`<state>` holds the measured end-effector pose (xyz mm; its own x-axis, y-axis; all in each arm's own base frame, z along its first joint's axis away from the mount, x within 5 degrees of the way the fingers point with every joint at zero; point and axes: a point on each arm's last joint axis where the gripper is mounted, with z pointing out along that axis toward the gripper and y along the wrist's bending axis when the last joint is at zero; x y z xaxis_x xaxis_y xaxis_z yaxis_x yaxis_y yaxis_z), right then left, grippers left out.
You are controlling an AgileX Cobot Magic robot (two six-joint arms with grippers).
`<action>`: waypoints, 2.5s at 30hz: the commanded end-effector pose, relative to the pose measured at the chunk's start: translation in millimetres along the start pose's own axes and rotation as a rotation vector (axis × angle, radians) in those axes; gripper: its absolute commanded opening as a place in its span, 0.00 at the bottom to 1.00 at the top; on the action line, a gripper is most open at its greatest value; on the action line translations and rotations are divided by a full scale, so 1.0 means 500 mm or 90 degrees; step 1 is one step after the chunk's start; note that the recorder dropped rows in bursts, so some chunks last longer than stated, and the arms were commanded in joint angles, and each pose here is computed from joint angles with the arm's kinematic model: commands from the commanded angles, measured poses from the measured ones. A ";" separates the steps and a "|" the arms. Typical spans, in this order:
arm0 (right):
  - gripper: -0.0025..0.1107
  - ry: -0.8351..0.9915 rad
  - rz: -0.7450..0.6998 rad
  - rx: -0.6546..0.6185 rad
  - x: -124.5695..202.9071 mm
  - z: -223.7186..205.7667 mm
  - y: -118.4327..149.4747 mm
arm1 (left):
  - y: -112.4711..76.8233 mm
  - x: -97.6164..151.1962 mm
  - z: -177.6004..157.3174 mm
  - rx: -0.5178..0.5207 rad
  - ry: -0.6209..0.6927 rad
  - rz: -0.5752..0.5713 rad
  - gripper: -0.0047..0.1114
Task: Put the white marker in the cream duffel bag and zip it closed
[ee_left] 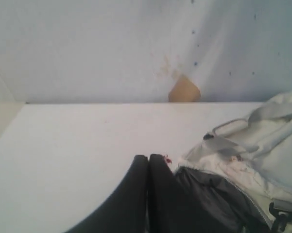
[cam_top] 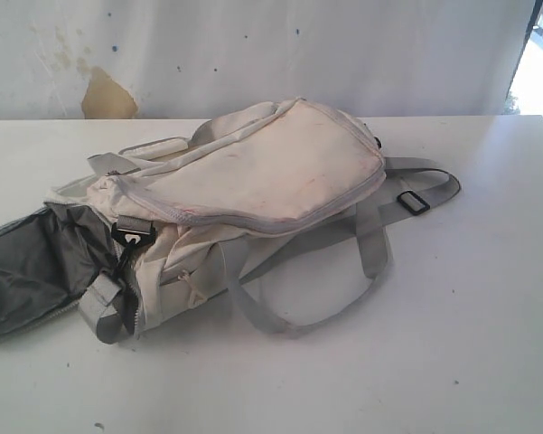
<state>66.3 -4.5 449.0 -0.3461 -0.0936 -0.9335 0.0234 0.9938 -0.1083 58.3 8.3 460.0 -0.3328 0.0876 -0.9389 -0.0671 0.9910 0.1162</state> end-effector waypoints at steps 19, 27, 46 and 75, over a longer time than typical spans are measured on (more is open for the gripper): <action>0.02 -0.233 -0.004 0.028 0.212 -0.334 0.010 | 0.015 0.207 -0.357 -0.069 -0.297 -0.014 0.04; 0.02 -0.228 -0.005 0.039 0.214 -0.339 0.007 | 0.013 0.207 -0.362 -0.060 -0.300 -0.026 0.04; 0.02 -0.229 -0.022 0.045 0.216 -0.337 -0.027 | 0.028 0.208 -0.360 -0.035 -0.302 -0.023 0.04; 0.02 -0.230 0.017 -0.002 0.288 -0.019 0.023 | -0.037 0.288 0.008 0.024 -0.348 -0.040 0.04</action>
<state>-5.9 -7.6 330.6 -0.0239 -0.0783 -0.9966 0.0375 0.9962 -0.0791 4.9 4.7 333.7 0.1763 0.0731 -0.9816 -0.0563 0.9964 0.0641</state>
